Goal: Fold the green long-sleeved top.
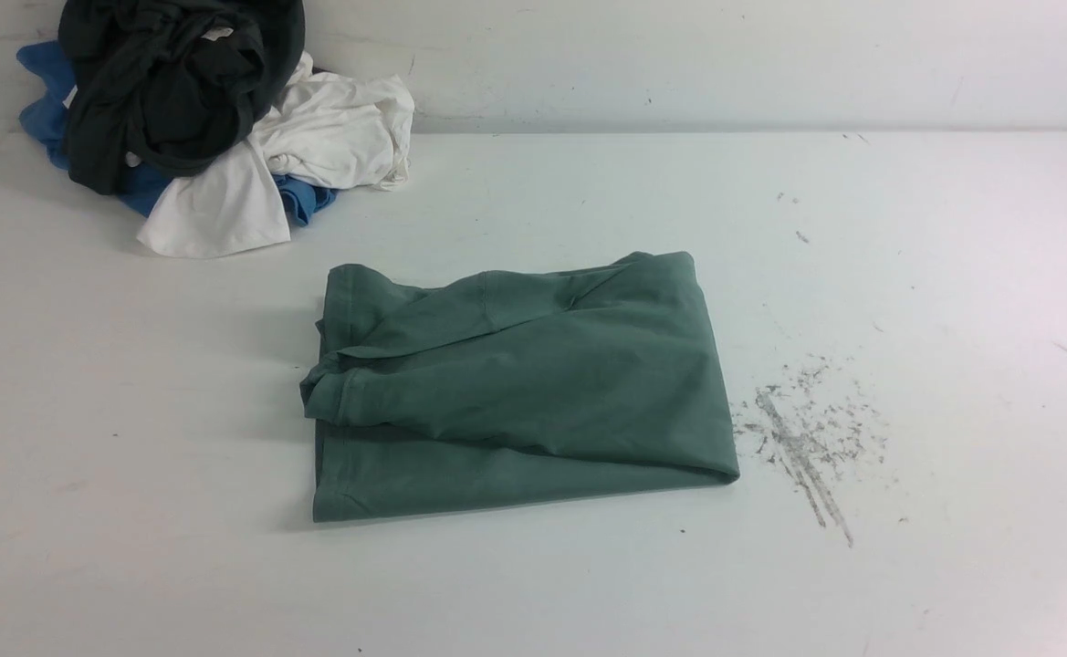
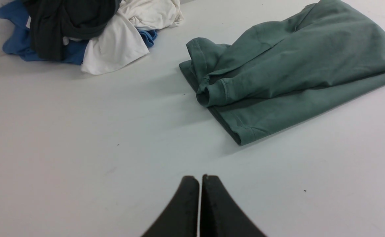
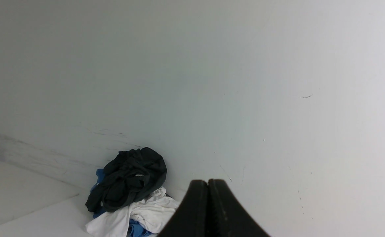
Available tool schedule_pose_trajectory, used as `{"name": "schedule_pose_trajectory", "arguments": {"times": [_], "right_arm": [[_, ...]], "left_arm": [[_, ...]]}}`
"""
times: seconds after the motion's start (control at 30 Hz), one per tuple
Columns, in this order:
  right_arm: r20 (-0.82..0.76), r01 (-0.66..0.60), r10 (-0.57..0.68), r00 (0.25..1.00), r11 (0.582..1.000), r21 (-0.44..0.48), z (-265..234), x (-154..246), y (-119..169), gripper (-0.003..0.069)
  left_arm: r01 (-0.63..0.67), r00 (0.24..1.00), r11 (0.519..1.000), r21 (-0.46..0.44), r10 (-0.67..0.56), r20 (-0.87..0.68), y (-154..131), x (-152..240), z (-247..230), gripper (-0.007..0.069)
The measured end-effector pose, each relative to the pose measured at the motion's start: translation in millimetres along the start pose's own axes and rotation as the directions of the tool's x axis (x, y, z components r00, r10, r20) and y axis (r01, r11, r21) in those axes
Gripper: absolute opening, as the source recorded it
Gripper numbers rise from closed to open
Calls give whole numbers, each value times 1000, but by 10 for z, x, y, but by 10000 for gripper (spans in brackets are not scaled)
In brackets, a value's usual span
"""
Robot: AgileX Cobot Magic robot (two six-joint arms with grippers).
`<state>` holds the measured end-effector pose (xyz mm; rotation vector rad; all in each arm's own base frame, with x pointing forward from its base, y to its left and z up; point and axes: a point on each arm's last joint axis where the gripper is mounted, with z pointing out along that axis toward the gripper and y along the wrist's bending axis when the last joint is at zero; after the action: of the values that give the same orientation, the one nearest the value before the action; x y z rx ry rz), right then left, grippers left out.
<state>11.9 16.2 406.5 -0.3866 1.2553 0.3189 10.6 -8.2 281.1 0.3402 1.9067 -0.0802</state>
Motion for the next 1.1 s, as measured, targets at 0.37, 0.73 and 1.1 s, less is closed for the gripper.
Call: {"name": "schedule_pose_trajectory", "arguments": {"times": [0.37,0.73,1.1], "right_arm": [[-63,83,-75,995,987,135,24,548,-46,-15],[-313,97,54,948,889,448,-248,2035,-157,-15],[-310,-86,321,895,806,586,-316,2264,-149,-15]], "left_arm": [[0,1000,1000,0,0,0,0,0,0,-3],[1,1000,1000,1,-1,0,-1,0,0,-3],[1,1000,1000,1,-1,1,-1,0,0,-3]]}}
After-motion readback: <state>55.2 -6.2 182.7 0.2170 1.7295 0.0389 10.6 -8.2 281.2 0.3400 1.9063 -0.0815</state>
